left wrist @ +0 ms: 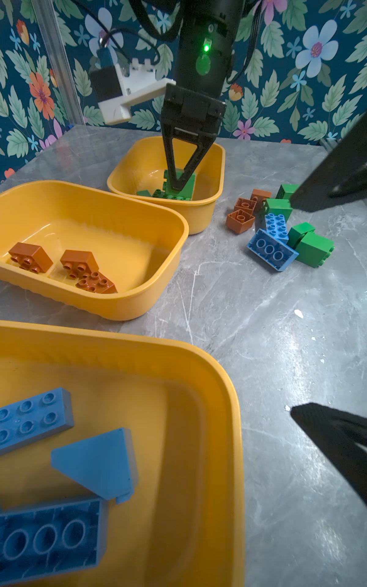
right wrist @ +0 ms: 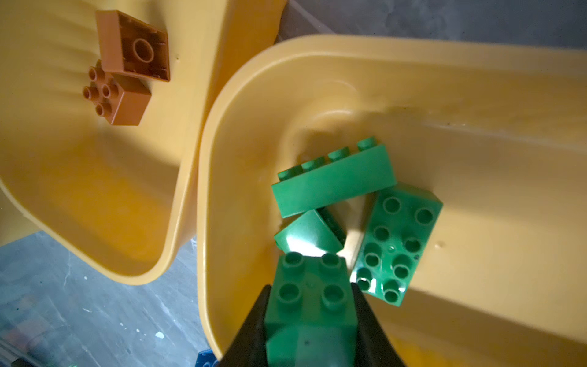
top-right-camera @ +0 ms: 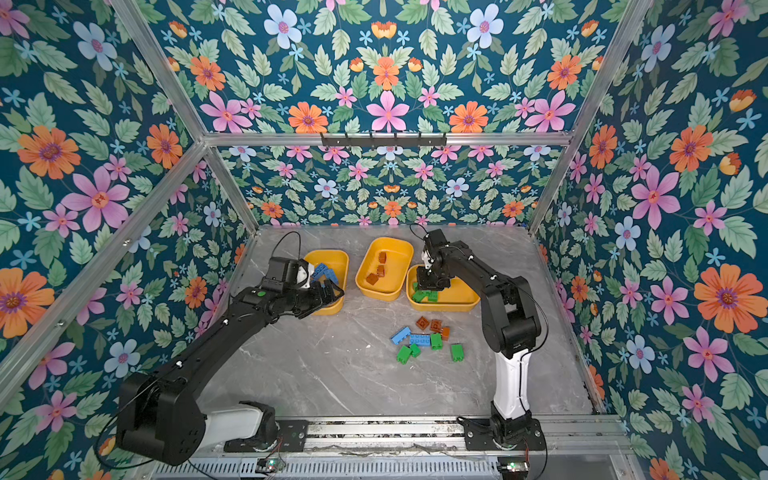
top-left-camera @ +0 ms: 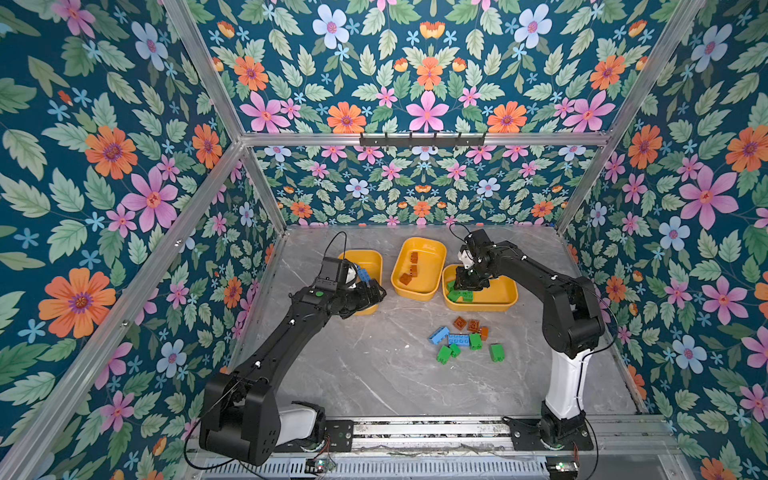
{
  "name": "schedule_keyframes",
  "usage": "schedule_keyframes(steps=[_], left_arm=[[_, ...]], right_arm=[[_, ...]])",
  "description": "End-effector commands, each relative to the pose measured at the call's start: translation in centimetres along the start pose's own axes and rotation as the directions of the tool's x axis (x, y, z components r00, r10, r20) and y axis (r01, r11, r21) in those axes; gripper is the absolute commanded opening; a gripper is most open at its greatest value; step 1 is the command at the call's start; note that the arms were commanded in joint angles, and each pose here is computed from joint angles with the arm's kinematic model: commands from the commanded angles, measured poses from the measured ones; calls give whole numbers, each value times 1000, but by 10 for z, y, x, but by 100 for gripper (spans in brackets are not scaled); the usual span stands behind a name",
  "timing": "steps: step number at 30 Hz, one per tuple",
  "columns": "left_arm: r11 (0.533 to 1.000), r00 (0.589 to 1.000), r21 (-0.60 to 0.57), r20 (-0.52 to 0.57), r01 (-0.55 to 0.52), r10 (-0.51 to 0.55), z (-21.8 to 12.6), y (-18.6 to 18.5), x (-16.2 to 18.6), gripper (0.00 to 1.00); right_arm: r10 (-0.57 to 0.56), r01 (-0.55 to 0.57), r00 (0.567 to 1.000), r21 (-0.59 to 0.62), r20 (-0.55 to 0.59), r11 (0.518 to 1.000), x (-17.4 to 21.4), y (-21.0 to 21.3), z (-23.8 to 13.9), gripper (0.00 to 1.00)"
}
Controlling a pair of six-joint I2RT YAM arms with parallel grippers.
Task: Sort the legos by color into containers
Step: 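Carry the green brick into the bin nearest the right gripper, release, then lower the right gripper to the pile and grasp a blue brick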
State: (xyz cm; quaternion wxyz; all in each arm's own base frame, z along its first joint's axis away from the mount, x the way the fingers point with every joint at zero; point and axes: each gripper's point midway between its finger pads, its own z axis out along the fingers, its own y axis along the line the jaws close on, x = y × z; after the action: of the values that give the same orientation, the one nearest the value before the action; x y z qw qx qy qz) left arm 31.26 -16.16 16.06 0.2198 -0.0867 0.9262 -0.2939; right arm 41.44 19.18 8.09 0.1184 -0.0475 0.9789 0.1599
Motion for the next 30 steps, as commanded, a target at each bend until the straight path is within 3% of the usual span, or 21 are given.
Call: schedule_keyframes(steps=[1,5,17,25,30], left_arm=[[1000,1000,-24,1,-14,14,2,6,0,97],[999,1000,-29,-4,-16,16,3,8,2,97],[999,999,-30,-21,-32,32,6,9,6,97],[999,999,-28,-28,-36,35,6,12,10,97],[998,999,-48,-27,-43,42,1,18,16,97]], right_arm=[[11,-12,1000,-43,-7,999,3,8,-3,48],[21,-21,1000,-57,5,998,8,12,-16,57],[63,-57,997,-128,41,990,72,49,-65,60],[63,-58,997,-125,34,990,101,60,-73,61],[65,-63,997,-75,31,995,125,76,-69,72]])
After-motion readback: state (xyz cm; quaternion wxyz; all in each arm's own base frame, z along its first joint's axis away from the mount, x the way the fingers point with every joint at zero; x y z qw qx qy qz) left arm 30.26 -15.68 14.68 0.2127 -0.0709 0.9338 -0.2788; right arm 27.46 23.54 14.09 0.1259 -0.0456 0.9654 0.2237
